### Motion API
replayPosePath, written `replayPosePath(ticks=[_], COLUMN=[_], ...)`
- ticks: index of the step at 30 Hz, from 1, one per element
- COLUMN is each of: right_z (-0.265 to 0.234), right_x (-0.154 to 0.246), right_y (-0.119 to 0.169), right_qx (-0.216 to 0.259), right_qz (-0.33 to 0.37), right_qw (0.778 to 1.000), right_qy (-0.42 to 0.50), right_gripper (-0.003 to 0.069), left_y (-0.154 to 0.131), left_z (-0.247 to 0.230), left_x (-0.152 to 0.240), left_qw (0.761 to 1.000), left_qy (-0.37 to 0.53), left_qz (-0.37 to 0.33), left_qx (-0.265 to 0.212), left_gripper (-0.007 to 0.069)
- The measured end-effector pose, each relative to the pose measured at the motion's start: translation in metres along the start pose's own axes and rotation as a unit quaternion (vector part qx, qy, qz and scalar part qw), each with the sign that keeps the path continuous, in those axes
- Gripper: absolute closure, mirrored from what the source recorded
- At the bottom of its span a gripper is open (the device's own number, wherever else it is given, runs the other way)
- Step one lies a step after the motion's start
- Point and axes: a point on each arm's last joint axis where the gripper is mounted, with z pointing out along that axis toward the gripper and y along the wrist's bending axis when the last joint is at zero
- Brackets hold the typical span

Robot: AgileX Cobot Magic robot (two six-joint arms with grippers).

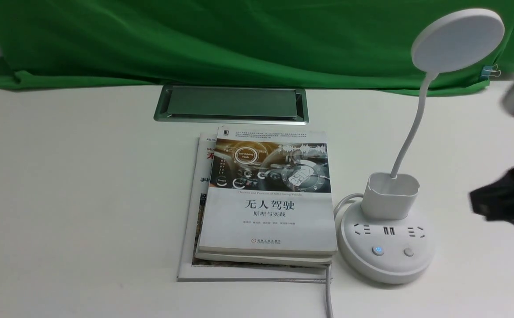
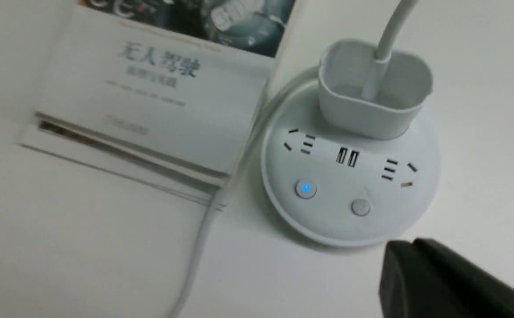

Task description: Turn off the desk lamp on the white desktop by hand.

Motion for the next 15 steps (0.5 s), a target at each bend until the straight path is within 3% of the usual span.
replayPosePath(ticks=[8,15], right_z=[-0.028,-0.052], right_x=[0.040,0.050], right_y=[0.003,0.005], right_qx=[-0.003,0.002], right_qz=[-0.013,-0.016], right_qw=[1.000,0.999], right_qy=[0.014,-0.029], right_gripper=[0.0622,0.0622], left_y=[0.000,0.000], left_z=[0.000,0.000], left_x=[0.000,0.000], left_qw=[1.000,1.000], left_qy=[0.000,0.000], left_qz=[0.000,0.000], left_qx=[0.000,0.000], left_gripper=[0.0606,0.0606])
